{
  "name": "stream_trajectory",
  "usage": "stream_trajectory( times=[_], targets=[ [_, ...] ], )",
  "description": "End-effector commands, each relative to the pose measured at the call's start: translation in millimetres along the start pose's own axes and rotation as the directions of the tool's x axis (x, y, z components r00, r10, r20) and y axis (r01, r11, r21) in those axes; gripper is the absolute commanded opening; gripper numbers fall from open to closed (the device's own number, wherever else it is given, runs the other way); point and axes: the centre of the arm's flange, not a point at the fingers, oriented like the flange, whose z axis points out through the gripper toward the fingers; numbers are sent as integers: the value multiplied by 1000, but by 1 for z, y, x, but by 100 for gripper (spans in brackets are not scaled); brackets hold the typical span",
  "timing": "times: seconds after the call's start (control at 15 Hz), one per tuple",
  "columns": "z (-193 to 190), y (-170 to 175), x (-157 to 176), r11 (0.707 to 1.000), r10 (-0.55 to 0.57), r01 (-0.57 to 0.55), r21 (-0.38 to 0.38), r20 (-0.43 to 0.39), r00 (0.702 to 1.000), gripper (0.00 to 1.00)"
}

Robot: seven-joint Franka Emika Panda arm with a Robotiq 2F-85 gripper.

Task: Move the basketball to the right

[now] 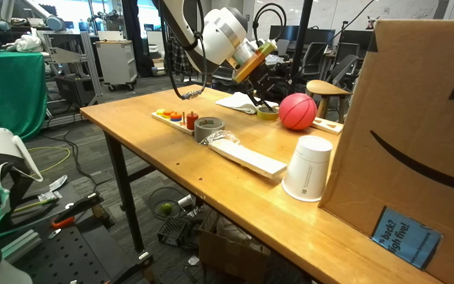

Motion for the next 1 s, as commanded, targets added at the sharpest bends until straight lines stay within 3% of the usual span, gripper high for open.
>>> stream_trajectory(
  times=[0.0, 0.53, 0.93],
  targets=[
    [15, 6, -3, 1000, 15, -14, -16, 40, 999, 100],
    [38, 23, -25, 998, 52, -46, -49, 112, 992, 100],
    [97, 84, -121, 980, 200, -185, -79, 304, 931, 100]
  ],
)
